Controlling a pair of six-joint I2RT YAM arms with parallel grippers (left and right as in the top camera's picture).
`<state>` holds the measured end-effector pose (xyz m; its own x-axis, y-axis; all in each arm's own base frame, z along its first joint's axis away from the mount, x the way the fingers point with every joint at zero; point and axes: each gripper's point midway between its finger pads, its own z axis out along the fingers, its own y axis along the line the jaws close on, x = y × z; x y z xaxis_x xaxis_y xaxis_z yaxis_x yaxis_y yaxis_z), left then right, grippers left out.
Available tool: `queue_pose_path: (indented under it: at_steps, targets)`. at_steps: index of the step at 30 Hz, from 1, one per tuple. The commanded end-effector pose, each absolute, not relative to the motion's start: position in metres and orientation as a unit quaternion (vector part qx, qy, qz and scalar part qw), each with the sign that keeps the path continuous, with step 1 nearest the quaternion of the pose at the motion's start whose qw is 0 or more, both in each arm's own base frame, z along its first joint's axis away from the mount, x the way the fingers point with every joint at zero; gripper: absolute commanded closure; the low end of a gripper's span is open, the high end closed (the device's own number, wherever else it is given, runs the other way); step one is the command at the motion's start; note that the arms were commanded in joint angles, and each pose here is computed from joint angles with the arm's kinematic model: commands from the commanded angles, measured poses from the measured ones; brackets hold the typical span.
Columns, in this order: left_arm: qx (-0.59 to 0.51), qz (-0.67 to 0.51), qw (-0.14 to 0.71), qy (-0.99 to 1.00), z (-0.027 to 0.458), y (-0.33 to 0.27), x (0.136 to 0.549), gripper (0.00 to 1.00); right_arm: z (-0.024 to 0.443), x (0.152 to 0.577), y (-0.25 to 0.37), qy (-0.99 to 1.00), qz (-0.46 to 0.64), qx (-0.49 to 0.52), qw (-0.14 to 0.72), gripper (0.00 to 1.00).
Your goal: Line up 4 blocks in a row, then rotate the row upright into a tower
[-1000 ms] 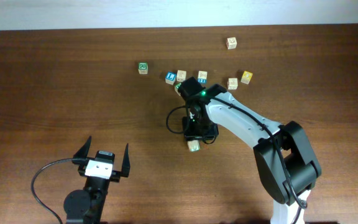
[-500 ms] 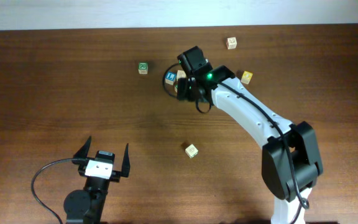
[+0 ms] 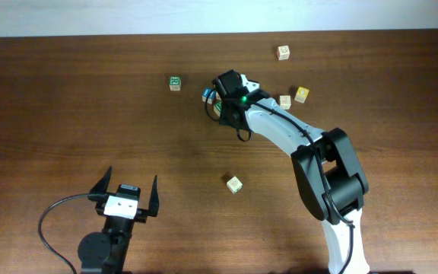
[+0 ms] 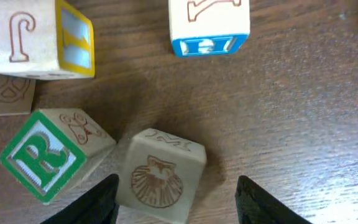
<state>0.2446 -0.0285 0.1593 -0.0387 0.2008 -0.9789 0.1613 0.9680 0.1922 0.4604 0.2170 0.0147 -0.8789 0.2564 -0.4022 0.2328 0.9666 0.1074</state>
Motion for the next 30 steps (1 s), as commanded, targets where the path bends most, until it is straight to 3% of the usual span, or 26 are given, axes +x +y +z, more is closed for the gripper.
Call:
queue_pose_path:
  at_steps: [1, 5, 8, 13, 18, 22, 30]
  targets:
    - [0.129, 0.021, 0.681, 0.721, 0.158, -0.028, 0.244, 0.01, 0.012, 0.471, 0.198, 0.963, 0.013, 0.150, 0.225, 0.51]
    - [0.129, 0.021, 0.681, 0.721, 0.158, -0.028, 0.244, 0.01, 0.011, 0.470, 0.199, 0.965, 0.021, 0.148, 0.216, 0.66]
    - [0.129, 0.021, 0.681, 0.721, 0.158, -0.028, 0.244, 0.01, 0.009, 0.465, 0.201, 0.969, 0.026, 0.140, 0.201, 0.72]
    - [0.129, 0.021, 0.681, 0.721, 0.158, -0.028, 0.244, 0.01, 0.022, 0.450, 0.204, 0.981, 0.031, 0.102, 0.165, 0.72]
    - [0.129, 0.021, 0.681, 0.721, 0.158, -0.028, 0.244, 0.01, 0.040, 0.404, 0.206, 0.996, 0.040, 0.036, 0.066, 0.71]
    - [0.129, 0.021, 0.681, 0.721, 0.158, -0.028, 0.244, 0.01, 0.034, 0.353, 0.193, 0.999, 0.013, 0.008, -0.035, 0.71]
    - [0.129, 0.021, 0.681, 0.721, 0.158, -0.028, 0.244, 0.01, 0.022, 0.309, 0.192, 0.995, -0.017, -0.022, -0.099, 0.65]
